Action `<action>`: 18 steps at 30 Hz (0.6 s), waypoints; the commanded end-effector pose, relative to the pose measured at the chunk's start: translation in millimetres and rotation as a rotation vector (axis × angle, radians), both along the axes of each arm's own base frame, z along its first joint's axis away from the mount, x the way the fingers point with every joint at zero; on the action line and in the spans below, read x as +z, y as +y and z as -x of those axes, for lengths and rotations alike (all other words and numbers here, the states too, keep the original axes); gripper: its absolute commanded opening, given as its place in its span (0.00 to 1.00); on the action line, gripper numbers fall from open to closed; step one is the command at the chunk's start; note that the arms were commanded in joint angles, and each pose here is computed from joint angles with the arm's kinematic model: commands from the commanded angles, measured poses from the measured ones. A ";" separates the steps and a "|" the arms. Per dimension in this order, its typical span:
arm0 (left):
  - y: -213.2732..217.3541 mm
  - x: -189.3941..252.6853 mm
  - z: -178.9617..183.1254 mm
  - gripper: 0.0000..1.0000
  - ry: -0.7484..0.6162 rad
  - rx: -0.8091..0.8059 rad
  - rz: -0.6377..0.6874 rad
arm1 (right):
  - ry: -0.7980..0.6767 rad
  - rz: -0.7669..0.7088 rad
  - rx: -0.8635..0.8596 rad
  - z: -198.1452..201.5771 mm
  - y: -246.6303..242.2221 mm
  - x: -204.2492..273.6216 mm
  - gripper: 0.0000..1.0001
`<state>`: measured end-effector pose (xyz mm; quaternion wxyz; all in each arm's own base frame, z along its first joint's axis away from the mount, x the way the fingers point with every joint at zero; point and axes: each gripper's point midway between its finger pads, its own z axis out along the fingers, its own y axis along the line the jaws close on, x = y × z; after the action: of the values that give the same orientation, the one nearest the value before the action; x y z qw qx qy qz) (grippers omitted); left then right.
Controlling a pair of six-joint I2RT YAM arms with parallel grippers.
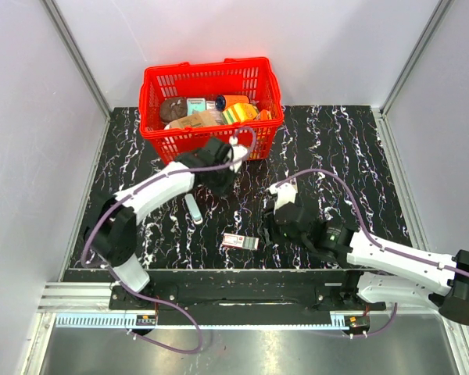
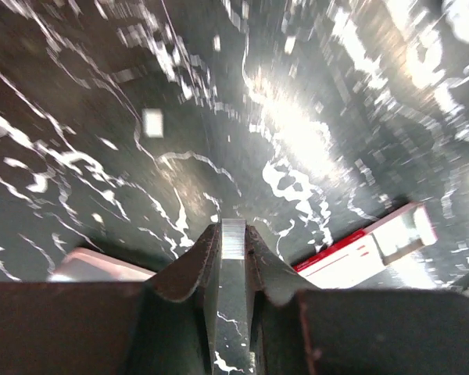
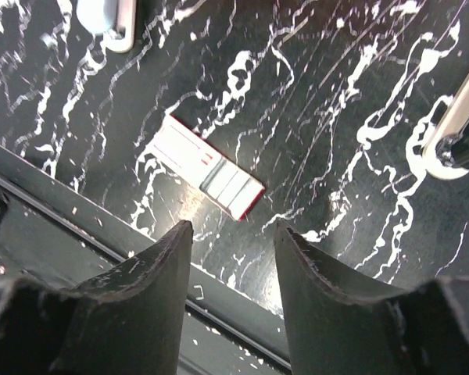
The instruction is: Unload the staples from the stapler
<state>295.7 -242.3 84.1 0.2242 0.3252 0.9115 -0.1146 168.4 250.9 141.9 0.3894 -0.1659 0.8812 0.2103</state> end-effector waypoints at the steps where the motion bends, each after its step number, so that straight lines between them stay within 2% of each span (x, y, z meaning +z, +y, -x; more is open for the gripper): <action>1: -17.2 104.6 -24.7 0.01 -0.118 -0.029 0.265 | -0.097 -0.073 -0.029 -21.2 9.6 46.9 0.54; 5: -20.8 176.7 -24.0 0.01 -0.117 -0.062 0.521 | -0.132 -0.207 -0.004 -30.9 24.9 88.7 0.60; 6: -19.5 192.7 -23.9 0.01 -0.119 -0.074 0.587 | -0.140 -0.247 0.007 -33.0 29.1 99.8 0.66; 8: -18.3 228.1 -18.8 0.01 -0.130 -0.100 0.729 | -0.163 -0.332 0.016 -37.0 35.3 124.6 0.92; 9: -17.3 241.1 -14.5 0.01 -0.129 -0.132 0.790 | -0.174 -0.375 0.030 -37.6 39.4 135.2 0.99; 14: -21.5 276.3 18.9 0.01 0.043 -0.238 1.037 | -0.240 -0.527 0.090 -38.3 52.5 179.0 0.99; 18: -23.7 290.1 36.6 0.02 0.110 -0.306 1.173 | -0.287 -0.651 0.165 -32.1 64.9 210.9 0.99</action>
<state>298.6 -259.4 338.6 0.3544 0.2394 0.7264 -0.5380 207.2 299.2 277.0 0.4815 -0.1266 0.7766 0.3861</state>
